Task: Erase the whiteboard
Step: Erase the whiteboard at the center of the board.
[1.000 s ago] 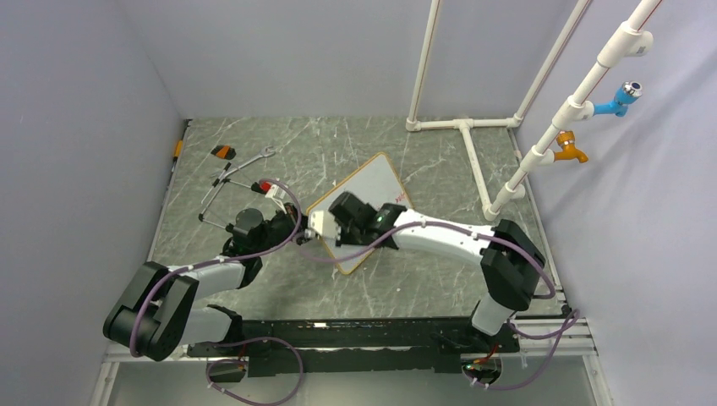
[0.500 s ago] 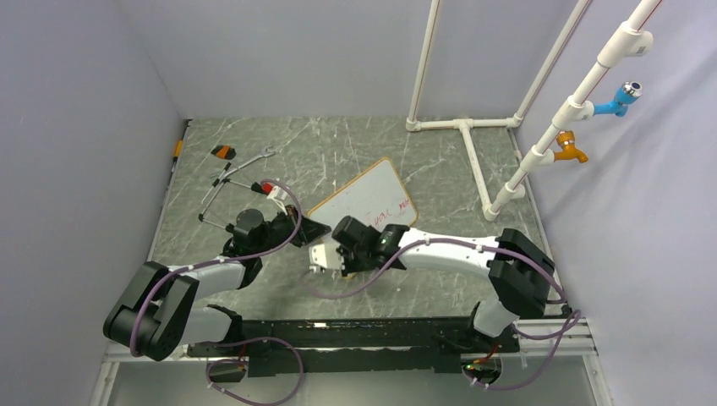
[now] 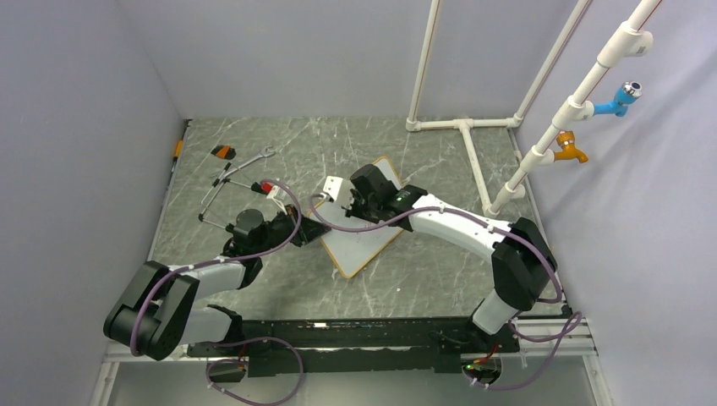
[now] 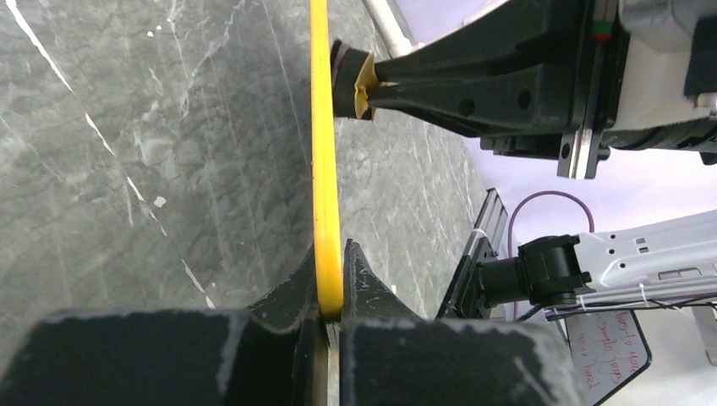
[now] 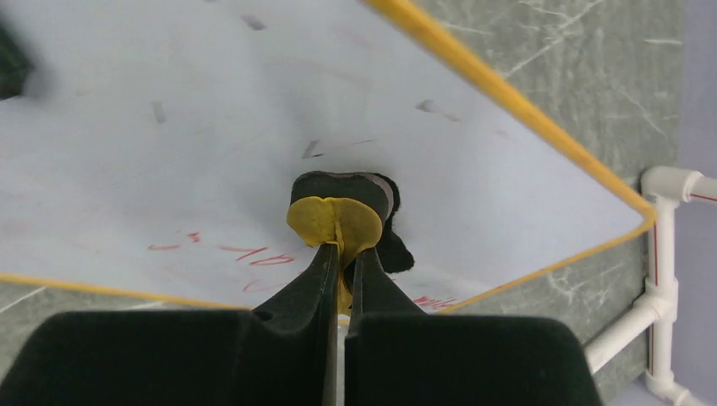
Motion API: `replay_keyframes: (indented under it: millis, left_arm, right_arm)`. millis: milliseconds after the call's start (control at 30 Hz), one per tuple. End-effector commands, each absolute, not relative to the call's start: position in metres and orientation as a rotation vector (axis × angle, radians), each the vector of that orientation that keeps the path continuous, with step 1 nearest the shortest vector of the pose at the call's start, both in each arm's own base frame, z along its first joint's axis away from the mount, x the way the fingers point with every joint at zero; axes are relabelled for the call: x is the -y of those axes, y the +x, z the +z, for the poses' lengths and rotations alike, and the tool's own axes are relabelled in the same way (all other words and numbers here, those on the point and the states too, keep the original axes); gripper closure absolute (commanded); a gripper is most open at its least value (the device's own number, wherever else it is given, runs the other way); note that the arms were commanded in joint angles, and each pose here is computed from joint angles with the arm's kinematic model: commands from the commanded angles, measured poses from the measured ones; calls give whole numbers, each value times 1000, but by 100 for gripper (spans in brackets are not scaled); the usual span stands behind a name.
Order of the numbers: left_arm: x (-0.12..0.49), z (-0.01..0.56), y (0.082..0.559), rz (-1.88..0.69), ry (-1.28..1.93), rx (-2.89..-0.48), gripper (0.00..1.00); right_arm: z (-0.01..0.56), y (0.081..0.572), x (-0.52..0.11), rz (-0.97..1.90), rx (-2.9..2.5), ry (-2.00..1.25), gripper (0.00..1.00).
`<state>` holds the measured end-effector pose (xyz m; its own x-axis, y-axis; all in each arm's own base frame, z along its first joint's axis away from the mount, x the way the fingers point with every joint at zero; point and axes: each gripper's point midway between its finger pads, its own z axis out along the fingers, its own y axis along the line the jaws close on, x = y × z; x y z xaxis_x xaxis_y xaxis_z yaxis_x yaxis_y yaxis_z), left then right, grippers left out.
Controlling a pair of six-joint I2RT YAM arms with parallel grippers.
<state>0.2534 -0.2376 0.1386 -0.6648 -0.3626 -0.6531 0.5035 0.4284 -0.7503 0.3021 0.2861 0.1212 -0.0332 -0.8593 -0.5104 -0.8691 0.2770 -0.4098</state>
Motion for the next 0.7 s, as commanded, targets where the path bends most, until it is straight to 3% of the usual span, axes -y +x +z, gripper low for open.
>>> replay_keyframes:
  millis: [0,233,333,500,667]
  left_arm:
    - [255,187,231,-1507,300,-1696,100]
    - [255,186,231,-1494,309,-1701,100]
    - [255,187,231,-1500,312,-1694,100]
    - [255,188,231,-1492,310,-1692,100]
    - [255,189,231,-1493,312,-1690,100]
  right_arm:
    - [127,312,-299,36,-1830,-1497,100]
    - [88,212,-311,250,-1648,-1951,100]
    - [88,197,-313,311,-1617,-1999,100]
    - [99,231,-313,213,-1687,-1829,100]
    - [137,300,-297,74,-1788,-1456,100]
